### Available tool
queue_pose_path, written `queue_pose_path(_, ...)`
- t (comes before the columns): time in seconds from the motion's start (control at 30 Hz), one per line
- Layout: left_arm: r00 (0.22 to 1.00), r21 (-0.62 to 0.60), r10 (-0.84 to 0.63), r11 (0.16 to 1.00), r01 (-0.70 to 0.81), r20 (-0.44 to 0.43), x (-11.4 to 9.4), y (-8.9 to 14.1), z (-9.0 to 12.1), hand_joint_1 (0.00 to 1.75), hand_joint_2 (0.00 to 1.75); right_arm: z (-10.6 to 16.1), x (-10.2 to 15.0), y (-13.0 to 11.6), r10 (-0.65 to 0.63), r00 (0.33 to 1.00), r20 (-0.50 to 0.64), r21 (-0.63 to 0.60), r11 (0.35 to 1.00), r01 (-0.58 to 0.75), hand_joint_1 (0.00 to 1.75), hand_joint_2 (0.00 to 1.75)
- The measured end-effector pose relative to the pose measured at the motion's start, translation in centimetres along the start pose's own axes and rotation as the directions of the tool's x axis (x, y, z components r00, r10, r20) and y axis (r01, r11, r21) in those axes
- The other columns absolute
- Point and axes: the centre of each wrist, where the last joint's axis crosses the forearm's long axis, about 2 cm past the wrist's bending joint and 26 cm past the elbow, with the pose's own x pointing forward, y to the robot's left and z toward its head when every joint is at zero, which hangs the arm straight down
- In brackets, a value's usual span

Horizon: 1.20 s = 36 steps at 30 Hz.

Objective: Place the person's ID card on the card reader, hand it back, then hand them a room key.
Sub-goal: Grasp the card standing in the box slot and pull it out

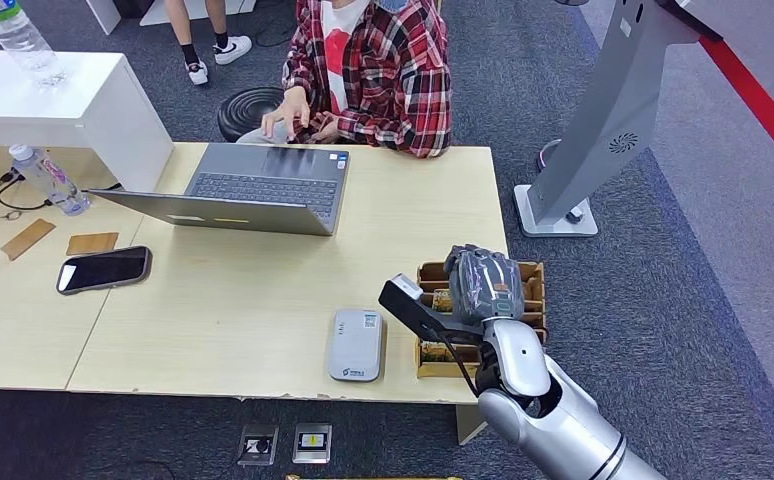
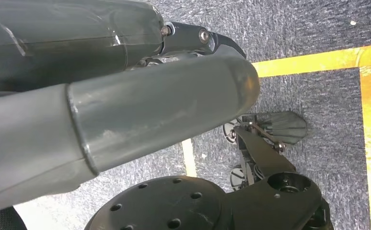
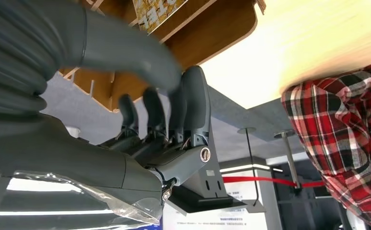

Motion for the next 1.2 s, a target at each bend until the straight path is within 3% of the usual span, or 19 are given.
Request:
queue_pose_path(0.17,1.000,0.000,0.001,1.000,-0.001,0.000,0.0,0.0,0.0,0.00,0.00,0.0,-0.1,0.2,0.003,1.000,-0.005,0.007,1.000,-0.003,0.67,1.75)
queue_pose_path(0.53,1.000,0.001,0.003,1.000,-0.003,-0.004,0.0,0.0,0.0,0.00,0.00,0.1,-0.2,0.3,0.012,1.000,-0.012,0.015,1.000,-0.011,0.83,1.75)
queue_pose_path(0.87,1.000,0.001,0.005,1.000,-0.005,-0.004,0.0,0.0,0.0,0.00,0.00,0.5,0.3,0.7,0.020,1.000,0.013,0.048,0.999,-0.021,0.79,1.75)
queue_pose_path(1.2,1.000,0.002,0.005,1.000,-0.005,-0.004,0.0,0.0,0.0,0.00,0.00,0.9,0.8,1.6,0.000,0.999,0.034,0.091,0.996,-0.003,0.89,1.75)
